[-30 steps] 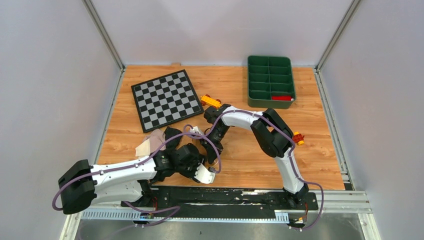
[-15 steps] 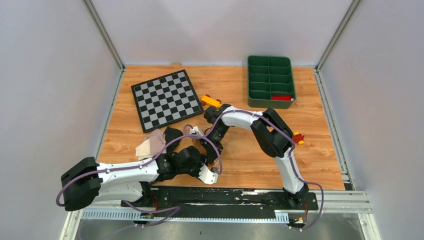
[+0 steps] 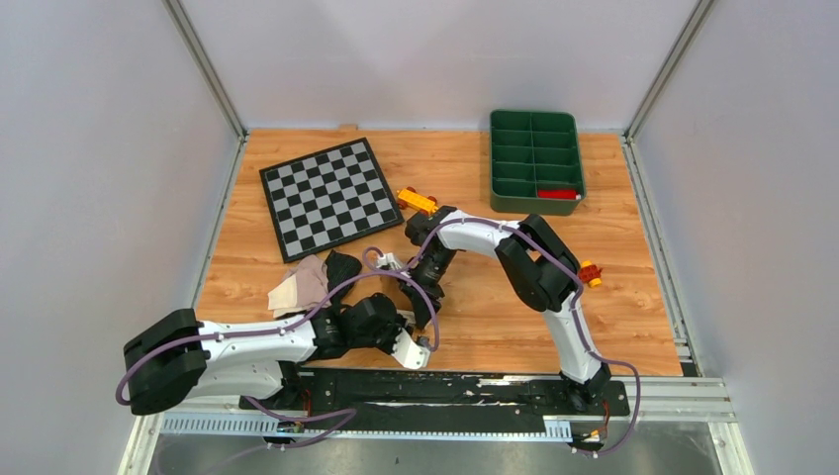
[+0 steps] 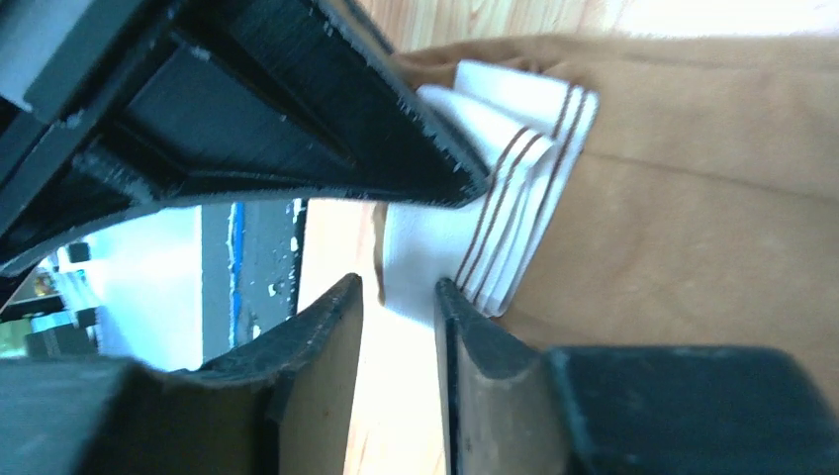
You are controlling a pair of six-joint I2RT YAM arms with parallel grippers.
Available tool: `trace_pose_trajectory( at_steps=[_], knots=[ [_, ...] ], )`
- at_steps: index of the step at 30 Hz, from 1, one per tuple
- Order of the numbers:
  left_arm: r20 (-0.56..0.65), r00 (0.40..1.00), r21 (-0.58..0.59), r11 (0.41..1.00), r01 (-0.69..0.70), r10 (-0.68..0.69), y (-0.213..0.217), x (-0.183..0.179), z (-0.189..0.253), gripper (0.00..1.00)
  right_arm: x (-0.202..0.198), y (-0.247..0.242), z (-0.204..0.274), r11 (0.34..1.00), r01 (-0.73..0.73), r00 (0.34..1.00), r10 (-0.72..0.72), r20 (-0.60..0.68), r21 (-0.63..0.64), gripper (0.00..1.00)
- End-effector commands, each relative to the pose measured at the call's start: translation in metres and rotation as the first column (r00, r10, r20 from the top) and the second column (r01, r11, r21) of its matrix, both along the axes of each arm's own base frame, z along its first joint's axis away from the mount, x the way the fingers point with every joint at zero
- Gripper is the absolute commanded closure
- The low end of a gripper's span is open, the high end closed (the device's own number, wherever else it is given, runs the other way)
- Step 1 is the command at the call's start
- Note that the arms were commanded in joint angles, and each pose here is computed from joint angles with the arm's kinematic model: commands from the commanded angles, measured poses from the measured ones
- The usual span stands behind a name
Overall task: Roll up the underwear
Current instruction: Roll the underwear to the center of the board.
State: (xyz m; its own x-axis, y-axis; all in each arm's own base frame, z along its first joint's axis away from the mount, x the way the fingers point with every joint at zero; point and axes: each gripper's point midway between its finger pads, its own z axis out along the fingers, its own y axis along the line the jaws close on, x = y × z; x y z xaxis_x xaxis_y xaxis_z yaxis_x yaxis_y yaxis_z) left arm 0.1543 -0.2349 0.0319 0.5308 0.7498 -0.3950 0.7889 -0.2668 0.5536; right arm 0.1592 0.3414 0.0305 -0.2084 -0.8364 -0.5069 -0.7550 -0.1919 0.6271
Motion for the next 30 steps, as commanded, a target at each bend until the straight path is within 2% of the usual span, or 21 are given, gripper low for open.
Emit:
trace_pose_trajectory(
  at_steps=[1, 3, 6, 10, 12, 22, 27, 30],
  knots=[
    [0.011, 0.999, -0.014, 0.999, 0.033, -0.033, -0.003, -0.003, 0.0, 1.0, -0.008, -0.03, -0.003, 0.994, -0.053, 0.995, 0.044, -0.094, -0.093, 0.56],
    [0.02, 0.999, -0.001, 0.999, 0.051, -0.051, 0.0, -0.004, -0.002, 1.0, 0.008, -0.022, 0.034, 1.0, 0.011, 0.987, -0.012, -0.162, -0.009, 0.5],
    [0.028, 0.997, 0.007, 0.998, 0.067, -0.068, 0.003, -0.006, -0.004, 1.0, 0.037, -0.008, 0.068, 0.985, 0.13, 0.98, -0.11, -0.167, 0.115, 0.5],
    [0.036, 0.997, 0.007, 0.997, 0.07, -0.071, 0.004, -0.006, -0.004, 1.0, 0.054, 0.008, 0.057, 0.969, 0.231, 0.964, -0.216, -0.152, 0.085, 0.67],
    [0.041, 0.996, 0.01, 0.997, 0.077, -0.077, 0.004, -0.006, -0.005, 1.0, 0.055, 0.012, 0.049, 0.965, 0.254, 0.955, -0.238, -0.178, 0.069, 0.72],
    [0.046, 0.995, 0.03, 0.996, 0.09, -0.091, 0.005, -0.006, -0.009, 1.0, 0.062, 0.033, 0.032, 0.954, 0.287, 0.929, -0.257, -0.266, 0.081, 0.76],
    [0.042, 0.995, 0.029, 0.996, 0.088, -0.089, 0.003, -0.005, -0.009, 1.0, 0.081, 0.033, 0.003, 0.92, 0.389, 0.903, -0.393, -0.175, -0.055, 0.78],
    [0.02, 0.998, 0.014, 0.998, 0.058, -0.058, 0.001, -0.005, -0.004, 1.0, 0.097, 0.019, -0.024, 0.87, 0.457, 0.884, -0.467, -0.012, -0.185, 0.79]
  ],
)
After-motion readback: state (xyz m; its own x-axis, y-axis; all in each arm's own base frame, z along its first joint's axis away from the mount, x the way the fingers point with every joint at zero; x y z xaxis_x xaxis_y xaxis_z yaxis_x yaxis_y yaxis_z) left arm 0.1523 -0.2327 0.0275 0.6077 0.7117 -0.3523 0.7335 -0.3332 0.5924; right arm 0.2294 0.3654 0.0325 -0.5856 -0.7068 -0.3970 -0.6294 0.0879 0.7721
